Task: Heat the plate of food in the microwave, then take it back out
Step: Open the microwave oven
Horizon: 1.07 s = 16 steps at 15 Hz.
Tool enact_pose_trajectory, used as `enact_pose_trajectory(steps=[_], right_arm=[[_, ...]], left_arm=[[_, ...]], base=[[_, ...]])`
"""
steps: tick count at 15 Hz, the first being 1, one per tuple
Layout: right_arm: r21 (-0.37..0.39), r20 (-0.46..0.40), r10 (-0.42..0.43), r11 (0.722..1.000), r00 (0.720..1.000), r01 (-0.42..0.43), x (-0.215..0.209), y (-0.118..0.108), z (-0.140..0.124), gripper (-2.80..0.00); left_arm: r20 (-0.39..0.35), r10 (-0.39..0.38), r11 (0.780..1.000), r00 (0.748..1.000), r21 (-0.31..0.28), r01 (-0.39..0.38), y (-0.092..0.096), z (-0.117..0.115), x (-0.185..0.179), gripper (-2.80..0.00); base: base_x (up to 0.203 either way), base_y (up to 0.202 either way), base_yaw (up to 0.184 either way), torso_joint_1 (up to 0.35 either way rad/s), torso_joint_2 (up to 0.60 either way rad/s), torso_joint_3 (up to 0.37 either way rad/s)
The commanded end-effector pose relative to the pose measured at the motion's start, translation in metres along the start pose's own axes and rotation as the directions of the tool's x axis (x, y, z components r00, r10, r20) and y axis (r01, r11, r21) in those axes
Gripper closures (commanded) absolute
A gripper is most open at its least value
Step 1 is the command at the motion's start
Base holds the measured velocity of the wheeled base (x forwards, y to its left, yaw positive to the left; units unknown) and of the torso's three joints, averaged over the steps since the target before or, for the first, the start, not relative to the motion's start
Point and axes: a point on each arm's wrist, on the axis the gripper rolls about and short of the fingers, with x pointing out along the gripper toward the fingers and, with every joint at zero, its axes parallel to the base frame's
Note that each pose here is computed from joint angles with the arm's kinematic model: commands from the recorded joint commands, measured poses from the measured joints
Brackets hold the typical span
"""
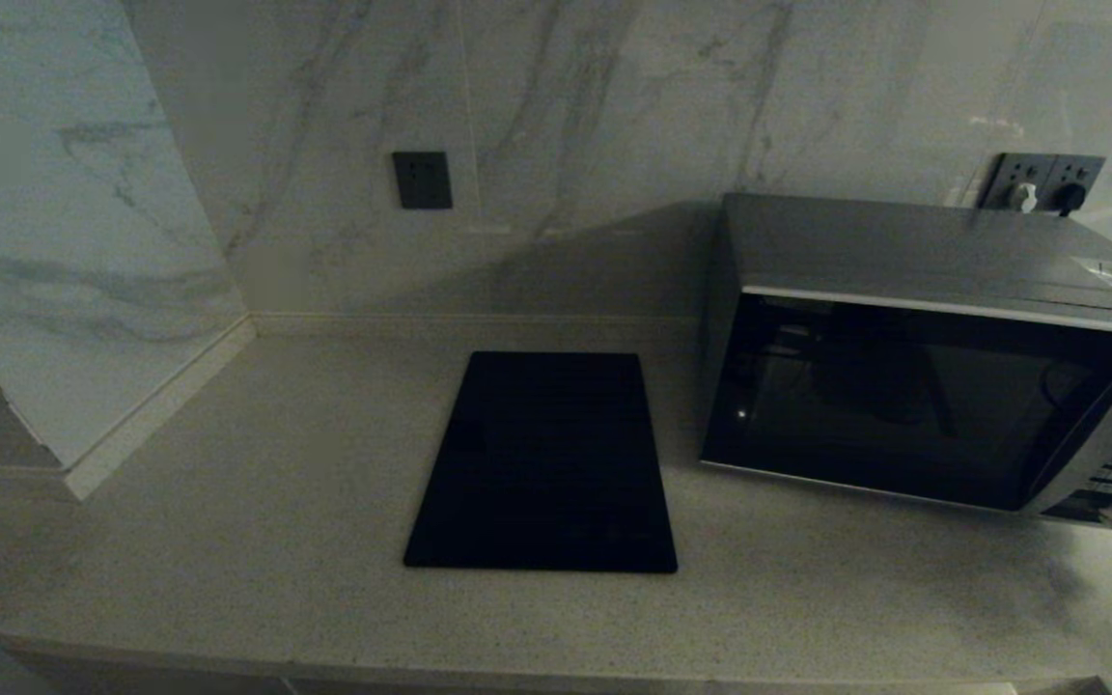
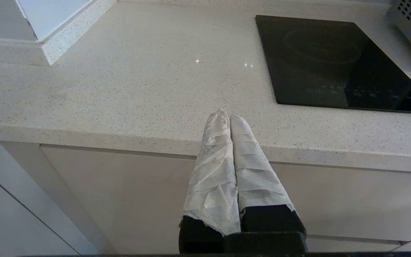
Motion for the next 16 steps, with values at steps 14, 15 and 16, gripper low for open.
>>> enact_pose_trajectory(steps=[14, 15, 16], right_arm=[[-0.003, -0.004, 0.007, 1.000, 1.000, -0.007, 0.0035, -0.0025, 0.0052, 0.00], [-0.005, -0.003, 0.008, 1.000, 1.000, -0.008, 0.0030, -0.0016, 0.0049, 0.00], [-0.005, -0.003, 0.008, 1.000, 1.000, -0.008, 0.0022, -0.0003, 0.0038, 0.00]], left_arm=[[0.001, 0.001, 1.000, 1.000, -0.001, -0.001, 0.0000, 0.0000, 0.0000, 0.00], [-0.001, 0.001, 1.000, 1.000, -0.001, -0.001, 0.0000, 0.0001, 0.0001, 0.00], [-0.001, 0.001, 1.000, 1.000, -0.001, -0.001, 0.0000, 0.0001, 0.0001, 0.00]], base=[[0.000, 0.000, 0.000, 0.000, 0.00, 0.000], [0.000, 0.000, 0.000, 0.000, 0.00, 0.000], [0.000, 0.000, 0.000, 0.000, 0.00, 0.000]])
